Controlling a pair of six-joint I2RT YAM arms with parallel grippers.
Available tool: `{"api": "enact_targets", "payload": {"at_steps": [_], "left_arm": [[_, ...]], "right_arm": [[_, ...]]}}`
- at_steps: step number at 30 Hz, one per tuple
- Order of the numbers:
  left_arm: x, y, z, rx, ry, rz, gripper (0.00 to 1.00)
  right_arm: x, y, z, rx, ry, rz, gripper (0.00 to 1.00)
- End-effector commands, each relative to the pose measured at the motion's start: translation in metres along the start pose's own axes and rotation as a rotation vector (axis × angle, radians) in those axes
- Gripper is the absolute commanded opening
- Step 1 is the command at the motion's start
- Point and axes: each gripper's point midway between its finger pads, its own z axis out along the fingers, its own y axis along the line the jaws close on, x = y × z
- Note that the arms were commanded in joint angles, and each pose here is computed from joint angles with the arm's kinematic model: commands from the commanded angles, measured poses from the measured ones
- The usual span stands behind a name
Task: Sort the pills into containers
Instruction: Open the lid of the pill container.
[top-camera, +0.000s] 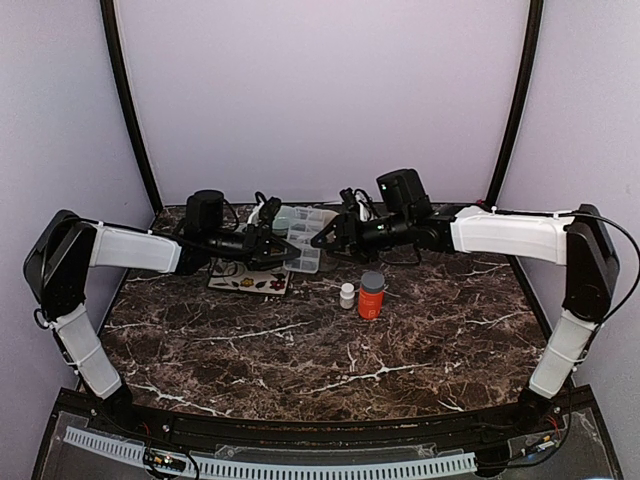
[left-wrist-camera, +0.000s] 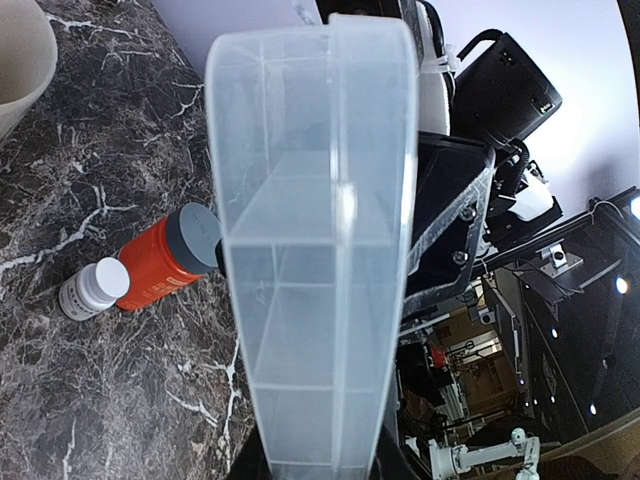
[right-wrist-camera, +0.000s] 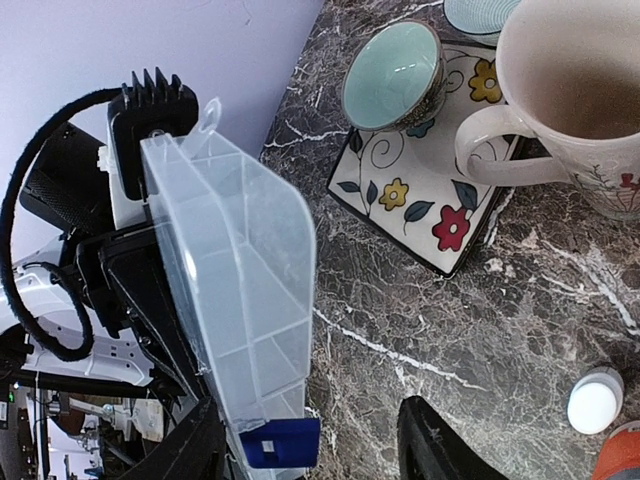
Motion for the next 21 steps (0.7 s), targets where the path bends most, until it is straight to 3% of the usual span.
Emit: {"api": "enact_targets", "payload": {"at_steps": [1,10,21], "left_arm": [[-0.002,-0.010,0.004,0.042,0.018,0.036,0.00],[-0.001,-0.006,0.007,0.036,0.020,0.030,0.00],[-0.009,0.004,0.006,-0.037,-0.014,0.049,0.00]], "right_arm": [[-0.020,0.018,-0.001,-0.068,-0.046,-0.028,0.57],[-0.023,0.024,-0.001,-0.095,-0.046,-0.023,0.40],[-0.017,0.018,-0.009,-0.060,-0.045,-0.012,0.30]]}}
